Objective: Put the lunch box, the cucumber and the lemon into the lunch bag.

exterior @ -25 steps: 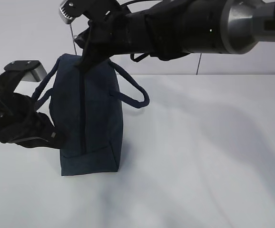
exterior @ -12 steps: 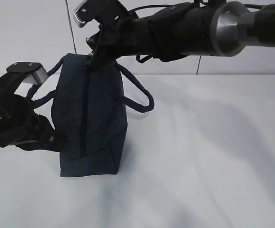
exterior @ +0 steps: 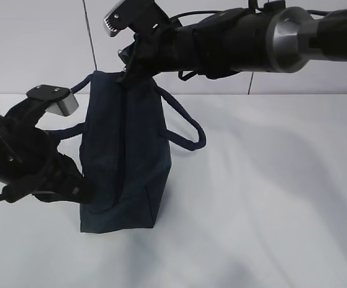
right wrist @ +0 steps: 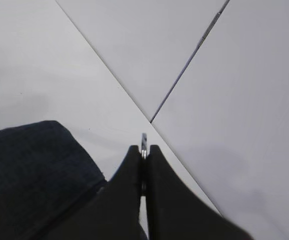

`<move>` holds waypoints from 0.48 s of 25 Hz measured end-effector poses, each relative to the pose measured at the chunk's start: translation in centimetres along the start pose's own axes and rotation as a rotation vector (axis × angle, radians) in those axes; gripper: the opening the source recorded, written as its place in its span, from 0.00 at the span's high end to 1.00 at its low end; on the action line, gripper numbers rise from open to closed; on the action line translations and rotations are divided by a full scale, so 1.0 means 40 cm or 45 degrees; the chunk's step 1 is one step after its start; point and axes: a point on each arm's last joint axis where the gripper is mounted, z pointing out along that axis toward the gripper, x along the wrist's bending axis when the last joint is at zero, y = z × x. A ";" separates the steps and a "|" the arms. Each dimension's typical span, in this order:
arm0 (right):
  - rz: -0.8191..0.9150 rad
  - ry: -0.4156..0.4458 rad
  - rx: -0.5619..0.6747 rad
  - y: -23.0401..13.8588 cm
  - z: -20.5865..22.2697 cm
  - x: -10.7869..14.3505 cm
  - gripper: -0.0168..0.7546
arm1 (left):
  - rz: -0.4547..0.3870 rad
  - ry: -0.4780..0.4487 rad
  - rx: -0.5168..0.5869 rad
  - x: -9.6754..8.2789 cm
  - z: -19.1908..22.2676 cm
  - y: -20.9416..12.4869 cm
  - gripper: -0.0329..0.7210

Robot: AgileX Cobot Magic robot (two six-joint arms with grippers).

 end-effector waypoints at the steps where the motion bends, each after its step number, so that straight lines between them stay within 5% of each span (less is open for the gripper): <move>1: 0.000 0.000 0.000 0.000 0.000 0.000 1.00 | 0.005 -0.003 0.002 -0.003 0.001 0.000 0.97; 12: 0.000 -0.008 -0.037 0.019 0.001 -0.016 1.00 | 0.003 -0.004 0.001 -0.003 0.001 0.000 0.97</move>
